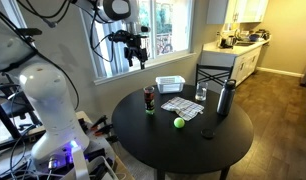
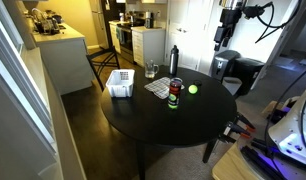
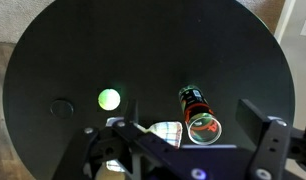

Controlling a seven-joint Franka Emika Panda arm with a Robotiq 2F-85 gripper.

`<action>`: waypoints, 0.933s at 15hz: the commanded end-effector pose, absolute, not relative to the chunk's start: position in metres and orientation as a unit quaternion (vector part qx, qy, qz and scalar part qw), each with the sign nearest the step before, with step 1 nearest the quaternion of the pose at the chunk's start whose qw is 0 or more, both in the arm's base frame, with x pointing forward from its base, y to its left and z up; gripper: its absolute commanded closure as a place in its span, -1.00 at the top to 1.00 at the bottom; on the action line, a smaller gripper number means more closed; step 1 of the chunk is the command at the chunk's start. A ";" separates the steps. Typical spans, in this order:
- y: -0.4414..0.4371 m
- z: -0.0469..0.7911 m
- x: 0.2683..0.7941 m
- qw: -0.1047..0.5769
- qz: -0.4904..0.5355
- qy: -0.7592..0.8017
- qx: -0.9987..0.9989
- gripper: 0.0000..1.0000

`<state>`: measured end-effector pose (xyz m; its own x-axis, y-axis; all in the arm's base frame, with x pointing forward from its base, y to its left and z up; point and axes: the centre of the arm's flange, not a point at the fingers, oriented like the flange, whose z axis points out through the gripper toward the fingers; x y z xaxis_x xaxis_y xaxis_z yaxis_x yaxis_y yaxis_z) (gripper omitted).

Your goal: Put the tennis ball in the black container.

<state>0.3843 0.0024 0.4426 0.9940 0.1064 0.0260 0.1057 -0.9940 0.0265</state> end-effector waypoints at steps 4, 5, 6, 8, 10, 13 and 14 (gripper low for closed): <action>-0.024 0.425 0.398 0.014 0.030 0.033 0.999 1.00; -0.031 0.420 0.401 0.016 0.033 0.028 0.999 1.00; -0.039 0.413 0.405 0.017 0.036 0.021 0.999 1.00; -0.056 0.393 0.414 0.021 0.039 0.010 0.999 1.00; -0.072 0.370 0.424 0.032 0.037 -0.004 0.999 1.00; -0.093 0.335 0.437 0.048 0.028 -0.013 0.998 1.00; -0.097 0.324 0.441 0.056 0.025 -0.013 0.998 1.00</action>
